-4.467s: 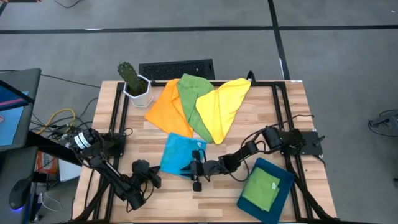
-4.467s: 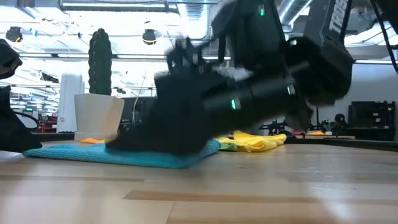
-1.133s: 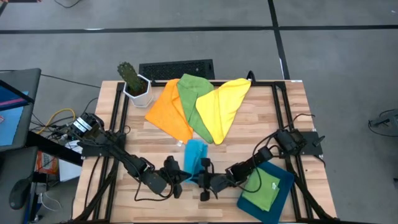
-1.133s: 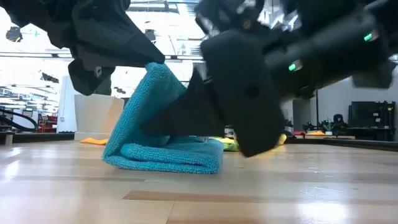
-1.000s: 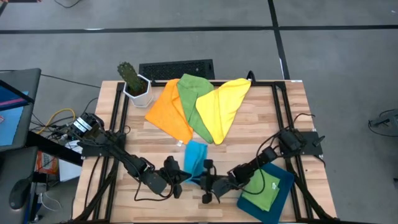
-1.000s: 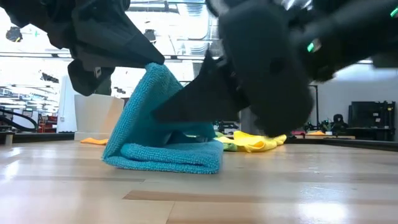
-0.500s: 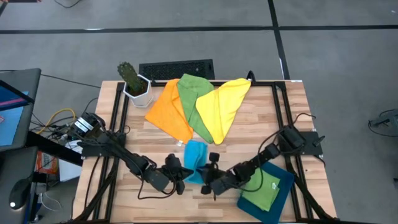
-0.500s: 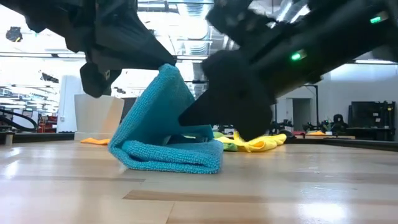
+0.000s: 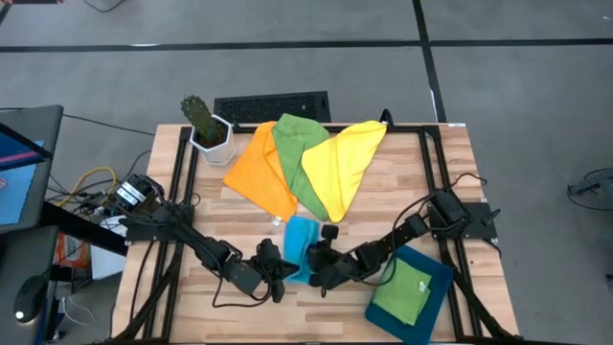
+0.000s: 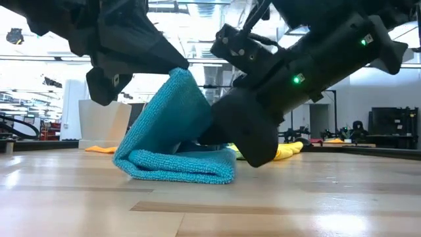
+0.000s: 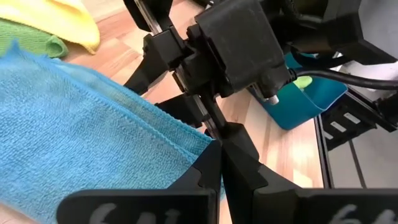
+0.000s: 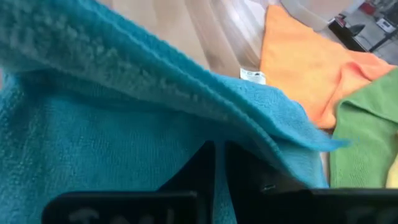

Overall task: Fold microfiber towels
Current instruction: Fold the blue microfiber towel

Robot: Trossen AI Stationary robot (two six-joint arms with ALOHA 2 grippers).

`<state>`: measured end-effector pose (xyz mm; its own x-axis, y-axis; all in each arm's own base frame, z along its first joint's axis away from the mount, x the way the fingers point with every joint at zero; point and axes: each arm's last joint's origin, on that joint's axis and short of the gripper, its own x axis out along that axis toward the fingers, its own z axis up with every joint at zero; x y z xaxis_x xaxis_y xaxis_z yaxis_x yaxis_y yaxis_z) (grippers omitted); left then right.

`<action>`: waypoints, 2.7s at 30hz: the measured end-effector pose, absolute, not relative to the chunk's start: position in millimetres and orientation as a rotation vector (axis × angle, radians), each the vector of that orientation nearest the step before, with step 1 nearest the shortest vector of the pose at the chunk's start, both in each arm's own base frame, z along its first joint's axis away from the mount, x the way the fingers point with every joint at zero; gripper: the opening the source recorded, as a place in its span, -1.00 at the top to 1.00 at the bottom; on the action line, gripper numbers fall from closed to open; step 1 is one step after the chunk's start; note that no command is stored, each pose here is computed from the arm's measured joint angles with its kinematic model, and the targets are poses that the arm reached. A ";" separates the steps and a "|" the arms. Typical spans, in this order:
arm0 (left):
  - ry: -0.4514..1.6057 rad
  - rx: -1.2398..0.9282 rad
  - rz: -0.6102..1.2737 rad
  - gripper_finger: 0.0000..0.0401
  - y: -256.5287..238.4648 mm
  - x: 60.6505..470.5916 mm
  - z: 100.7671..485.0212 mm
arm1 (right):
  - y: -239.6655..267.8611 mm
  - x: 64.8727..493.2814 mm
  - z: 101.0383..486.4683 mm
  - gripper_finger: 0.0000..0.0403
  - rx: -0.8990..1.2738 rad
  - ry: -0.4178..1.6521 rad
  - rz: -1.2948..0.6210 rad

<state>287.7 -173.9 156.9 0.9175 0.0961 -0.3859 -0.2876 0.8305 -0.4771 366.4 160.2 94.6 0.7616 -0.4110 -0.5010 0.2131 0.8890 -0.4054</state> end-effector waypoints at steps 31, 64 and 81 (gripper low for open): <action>0.450 -0.511 0.119 1.00 -180.0 328.4 143.6 | 165.1 355.6 93.2 0.70 -0.438 0.665 -0.395; 0.548 -0.496 0.076 1.00 -188.5 358.3 105.6 | 176.2 328.0 125.2 0.70 -0.393 0.621 -0.437; 0.593 -0.495 0.002 1.00 -190.9 358.4 105.8 | 140.2 320.1 89.6 0.85 -0.143 0.595 -0.208</action>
<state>358.4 -190.9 105.8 0.8325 -0.1375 -0.5367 -0.1418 0.8836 -0.4462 320.1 140.2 89.6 0.8083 -0.2346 -0.5400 0.1527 0.9693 -0.1925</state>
